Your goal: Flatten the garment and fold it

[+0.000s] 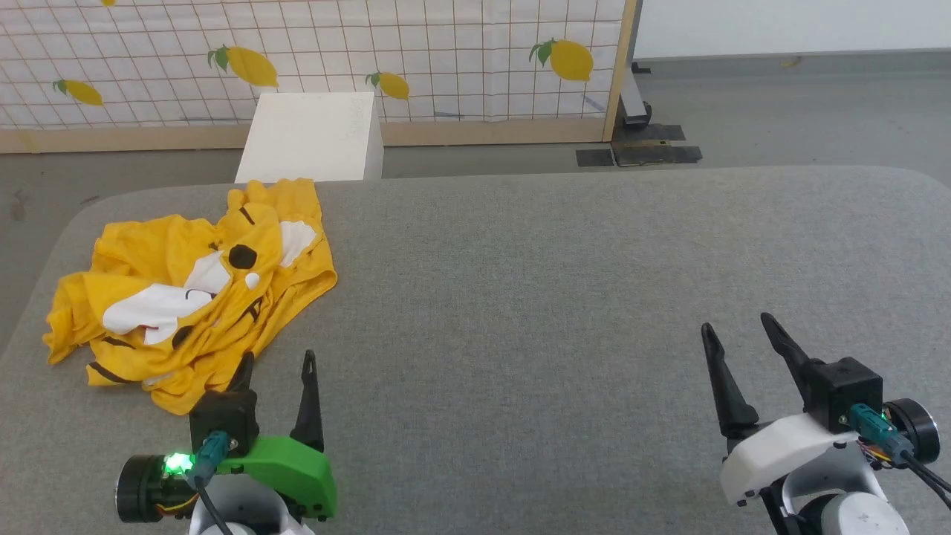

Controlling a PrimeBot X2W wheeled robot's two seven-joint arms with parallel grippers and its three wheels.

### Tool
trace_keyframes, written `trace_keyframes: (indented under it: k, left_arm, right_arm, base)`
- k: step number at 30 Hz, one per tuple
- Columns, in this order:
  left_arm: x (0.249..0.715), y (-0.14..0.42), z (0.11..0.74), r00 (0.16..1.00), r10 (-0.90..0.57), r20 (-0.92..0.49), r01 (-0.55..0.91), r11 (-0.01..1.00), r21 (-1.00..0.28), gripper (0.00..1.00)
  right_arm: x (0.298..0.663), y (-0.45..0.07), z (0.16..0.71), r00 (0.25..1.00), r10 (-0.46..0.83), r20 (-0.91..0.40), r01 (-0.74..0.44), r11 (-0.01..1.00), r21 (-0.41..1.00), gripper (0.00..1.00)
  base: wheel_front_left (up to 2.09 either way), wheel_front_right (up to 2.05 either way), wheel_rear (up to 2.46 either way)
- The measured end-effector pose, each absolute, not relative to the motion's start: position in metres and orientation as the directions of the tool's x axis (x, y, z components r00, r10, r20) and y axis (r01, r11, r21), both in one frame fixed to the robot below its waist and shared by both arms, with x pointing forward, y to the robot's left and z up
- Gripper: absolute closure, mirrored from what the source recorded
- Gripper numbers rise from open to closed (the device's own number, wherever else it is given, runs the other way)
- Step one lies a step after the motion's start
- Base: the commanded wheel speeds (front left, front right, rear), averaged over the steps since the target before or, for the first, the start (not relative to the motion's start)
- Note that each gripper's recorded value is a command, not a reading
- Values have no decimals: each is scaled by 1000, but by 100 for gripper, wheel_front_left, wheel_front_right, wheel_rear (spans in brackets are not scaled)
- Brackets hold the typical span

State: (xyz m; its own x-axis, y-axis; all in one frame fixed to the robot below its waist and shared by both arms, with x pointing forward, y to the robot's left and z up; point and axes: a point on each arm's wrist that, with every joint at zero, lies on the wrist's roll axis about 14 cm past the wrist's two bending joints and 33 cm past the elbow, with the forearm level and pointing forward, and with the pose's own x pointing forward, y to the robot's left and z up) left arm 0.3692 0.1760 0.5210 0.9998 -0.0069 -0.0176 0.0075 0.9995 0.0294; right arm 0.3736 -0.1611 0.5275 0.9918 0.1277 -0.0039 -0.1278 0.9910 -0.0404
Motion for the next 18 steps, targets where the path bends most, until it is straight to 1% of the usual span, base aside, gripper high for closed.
trace_keyframes:
  k: [18]
  left_arm:
    - [367, 176, 516, 1000, 0, -15, 0, 1000, 0, 0]
  right_arm:
    - [374, -166, 521, 993, 114, 2, -114, 993, 3, 0]
  base:
    - [0, 0, 0]
